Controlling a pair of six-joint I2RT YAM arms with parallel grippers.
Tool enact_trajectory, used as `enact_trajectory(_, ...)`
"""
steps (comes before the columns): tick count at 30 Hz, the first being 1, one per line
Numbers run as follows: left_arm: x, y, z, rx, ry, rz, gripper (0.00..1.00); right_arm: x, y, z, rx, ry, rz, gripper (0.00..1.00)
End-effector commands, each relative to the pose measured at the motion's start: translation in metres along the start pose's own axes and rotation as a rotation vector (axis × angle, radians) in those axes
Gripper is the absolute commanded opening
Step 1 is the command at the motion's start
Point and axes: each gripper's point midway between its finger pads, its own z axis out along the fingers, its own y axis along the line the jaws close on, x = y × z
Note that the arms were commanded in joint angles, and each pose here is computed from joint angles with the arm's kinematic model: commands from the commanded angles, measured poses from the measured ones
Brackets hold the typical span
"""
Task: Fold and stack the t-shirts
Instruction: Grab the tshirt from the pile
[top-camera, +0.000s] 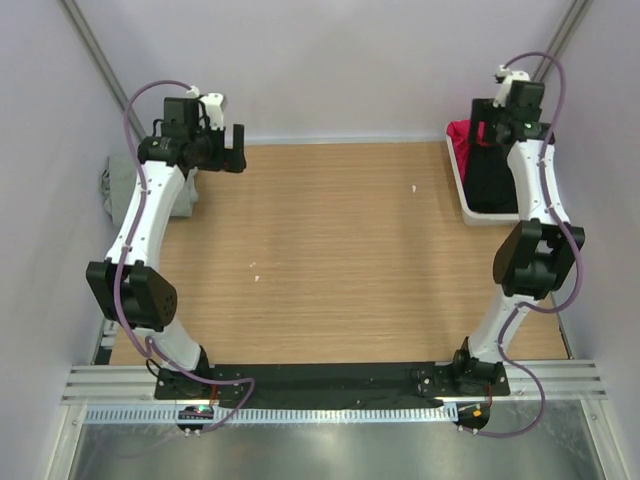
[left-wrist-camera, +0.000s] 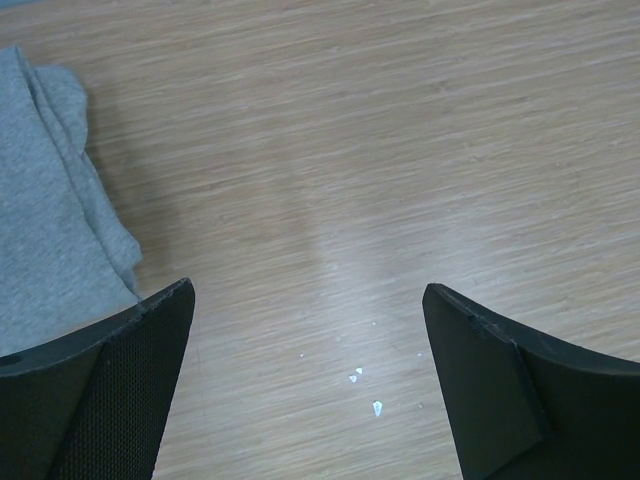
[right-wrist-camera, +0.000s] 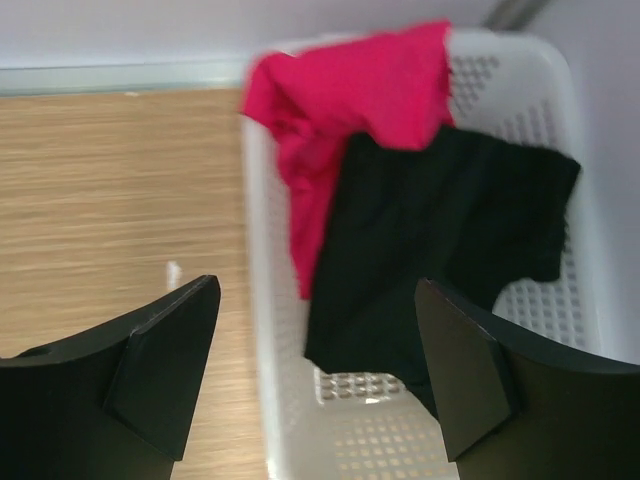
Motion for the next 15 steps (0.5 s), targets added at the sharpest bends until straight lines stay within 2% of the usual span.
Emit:
enact_trajectory(1,-0.004,-0.006,-0.006,0.022,-0.028,0.007,0.96,0.018,-0.084,0.003,0.167,0.023,0.164,0.86)
enact_trajectory(6,0.002,-0.005,-0.006,0.021,-0.018,0.005,0.96,0.061,-0.096,0.032,0.097,0.122,0.193,0.86)
enact_trajectory(9,0.005,-0.006,-0.005,0.024,-0.010,0.007,0.96,0.090,-0.089,0.048,0.037,0.199,0.191,0.86)
enact_trajectory(15,0.006,-0.004,-0.002,0.013,-0.005,0.012,0.96,0.122,-0.081,0.069,-0.013,0.267,0.194,0.86)
